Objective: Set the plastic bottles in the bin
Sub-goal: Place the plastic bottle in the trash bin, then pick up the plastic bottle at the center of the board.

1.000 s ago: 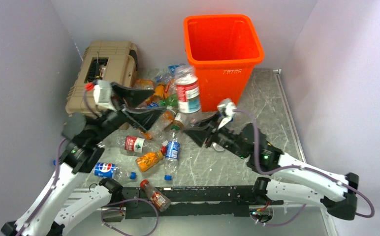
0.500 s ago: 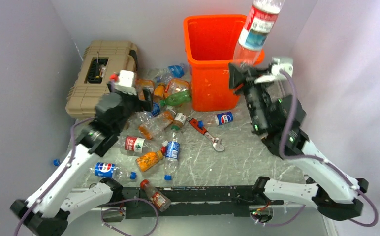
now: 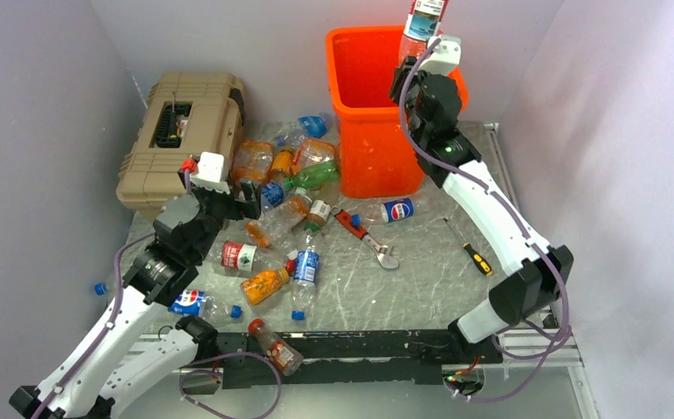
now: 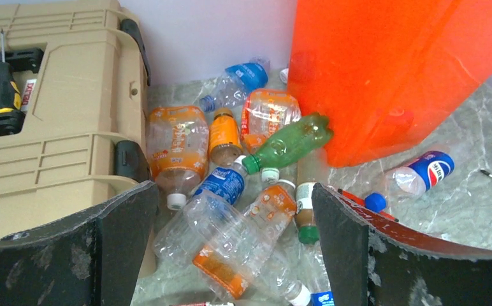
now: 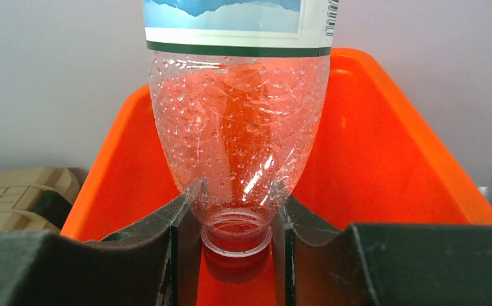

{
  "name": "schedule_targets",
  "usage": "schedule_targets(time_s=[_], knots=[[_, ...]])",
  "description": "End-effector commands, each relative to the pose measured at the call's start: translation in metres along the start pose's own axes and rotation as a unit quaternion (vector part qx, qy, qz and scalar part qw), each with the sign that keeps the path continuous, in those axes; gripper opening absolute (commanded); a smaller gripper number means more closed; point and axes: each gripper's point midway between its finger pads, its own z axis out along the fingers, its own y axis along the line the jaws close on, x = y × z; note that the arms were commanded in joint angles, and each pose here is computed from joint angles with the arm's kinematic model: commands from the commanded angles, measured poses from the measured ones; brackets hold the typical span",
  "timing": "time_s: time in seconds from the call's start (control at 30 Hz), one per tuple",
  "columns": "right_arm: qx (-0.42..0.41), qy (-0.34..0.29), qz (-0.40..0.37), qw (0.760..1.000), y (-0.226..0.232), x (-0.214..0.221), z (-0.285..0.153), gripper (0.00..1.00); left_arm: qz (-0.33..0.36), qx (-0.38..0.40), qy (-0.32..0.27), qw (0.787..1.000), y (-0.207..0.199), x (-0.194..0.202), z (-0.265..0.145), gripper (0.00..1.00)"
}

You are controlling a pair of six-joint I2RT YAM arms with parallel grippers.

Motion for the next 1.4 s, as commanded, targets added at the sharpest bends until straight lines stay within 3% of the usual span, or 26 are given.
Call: schedule_targets(time_s=[0.0, 0.43, 0.57, 0.7, 0.8, 1.13, 1.37], knots=[[-0.035, -0.023, 0.030, 0.999, 0.015, -0.026, 0.012, 0.00, 0.006, 0.000, 0.009, 1.000, -0.003, -0.001, 0.008, 0.95], [-0.048, 0.038, 0.028, 0.998, 0.020, 0.027, 0.031, 0.00, 0.004, 0.028, 0.012, 1.000, -0.013, 0.002, 0.010, 0.94], [-0.054, 0.059, 0.022, 0.997, 0.020, 0.038, 0.028, 0.24, 0.006, 0.028, 0.014, 0.999, -0.014, 0.003, 0.010, 0.94], [-0.059, 0.063, 0.021, 0.996, 0.020, 0.039, 0.025, 0.59, 0.008, 0.028, 0.016, 0.999, -0.014, 0.005, 0.011, 0.95], [-0.060, 0.063, 0.022, 0.996, 0.020, 0.038, 0.023, 0.73, 0.011, 0.026, 0.021, 0.999, -0.014, 0.007, 0.013, 0.94], [-0.082, 0.036, 0.032, 0.995, 0.024, -0.001, 0.008, 0.99, 0.018, 0.024, 0.027, 0.999, -0.014, 0.011, 0.015, 0.95], [-0.131, -0.007, 0.074, 0.989, 0.031, -0.055, -0.035, 1.00, 0.019, 0.015, 0.034, 0.999, -0.011, 0.016, 0.018, 0.96]])
